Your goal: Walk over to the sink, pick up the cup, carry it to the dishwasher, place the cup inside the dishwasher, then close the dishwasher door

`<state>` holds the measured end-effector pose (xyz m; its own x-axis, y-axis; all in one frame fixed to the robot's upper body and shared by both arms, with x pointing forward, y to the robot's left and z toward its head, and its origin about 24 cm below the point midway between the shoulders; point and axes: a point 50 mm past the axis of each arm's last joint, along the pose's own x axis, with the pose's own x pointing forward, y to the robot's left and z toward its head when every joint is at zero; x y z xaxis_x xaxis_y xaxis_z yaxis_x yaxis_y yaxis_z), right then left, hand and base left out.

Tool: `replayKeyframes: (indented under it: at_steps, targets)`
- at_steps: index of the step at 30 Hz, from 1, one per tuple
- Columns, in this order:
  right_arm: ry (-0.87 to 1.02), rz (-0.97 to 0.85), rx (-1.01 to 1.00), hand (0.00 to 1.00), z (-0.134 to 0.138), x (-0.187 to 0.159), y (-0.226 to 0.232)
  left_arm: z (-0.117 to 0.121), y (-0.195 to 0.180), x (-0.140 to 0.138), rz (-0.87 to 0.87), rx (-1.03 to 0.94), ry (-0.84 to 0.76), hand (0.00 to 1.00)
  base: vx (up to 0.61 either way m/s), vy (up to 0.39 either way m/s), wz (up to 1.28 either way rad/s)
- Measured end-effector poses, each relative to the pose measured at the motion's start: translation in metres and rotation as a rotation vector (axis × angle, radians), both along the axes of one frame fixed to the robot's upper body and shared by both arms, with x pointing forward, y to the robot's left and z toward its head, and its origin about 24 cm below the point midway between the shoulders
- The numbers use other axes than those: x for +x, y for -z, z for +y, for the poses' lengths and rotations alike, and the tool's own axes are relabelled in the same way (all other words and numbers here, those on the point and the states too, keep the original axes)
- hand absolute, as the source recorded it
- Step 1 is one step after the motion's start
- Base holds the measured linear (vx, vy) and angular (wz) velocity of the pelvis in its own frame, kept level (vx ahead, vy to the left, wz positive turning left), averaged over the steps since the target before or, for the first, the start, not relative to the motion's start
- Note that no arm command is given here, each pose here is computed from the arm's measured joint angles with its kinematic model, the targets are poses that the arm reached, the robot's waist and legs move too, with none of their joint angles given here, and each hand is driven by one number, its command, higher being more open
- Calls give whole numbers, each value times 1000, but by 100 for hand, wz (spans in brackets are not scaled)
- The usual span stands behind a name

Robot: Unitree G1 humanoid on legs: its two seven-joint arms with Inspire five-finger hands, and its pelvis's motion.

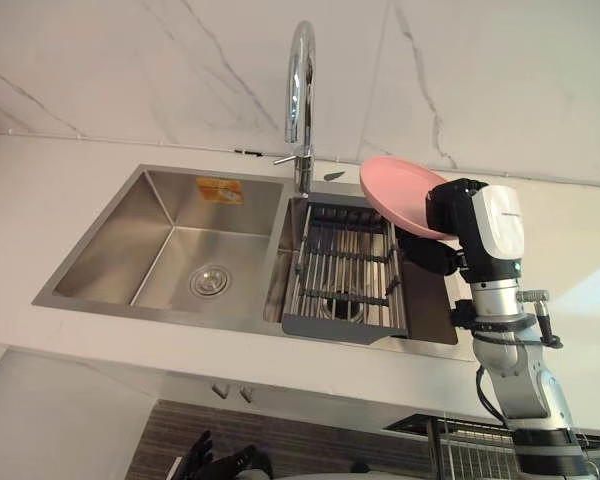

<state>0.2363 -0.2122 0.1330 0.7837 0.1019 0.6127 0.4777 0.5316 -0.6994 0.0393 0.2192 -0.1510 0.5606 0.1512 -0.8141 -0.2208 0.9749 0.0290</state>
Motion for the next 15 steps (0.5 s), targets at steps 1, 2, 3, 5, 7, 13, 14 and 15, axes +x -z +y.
replayKeyframes:
  at_steps: [1,2,3,5,7,13,14,15]
  targets:
    - [8,-8,9,0,-1,-4,0,0,0,0,1,3,0,100,-18,-7,-3]
    - [14,-16,34,0,-3,-9,1,0,0,-1,4,5,0,100,0,0,0]
    - [27,-26,50,0,-4,-13,0,0,0,-1,7,7,-3,100,0,0,0]
    - [46,-51,70,0,-6,-20,-2,0,1,-3,12,8,-4,100,-18,-1,0]
    - [58,-84,84,0,-6,-25,-5,-1,1,-6,15,9,-7,100,-44,2,-5]
    - [48,-134,99,0,-4,-28,-12,-5,-2,-3,-38,7,-28,100,-40,17,-54]
    - [47,-136,108,0,-5,-29,-12,-8,-2,-3,-44,1,-29,100,5,30,-67]
    - [48,-135,110,0,-5,-29,-12,-9,-2,-3,-45,-2,-30,100,-3,50,-84]
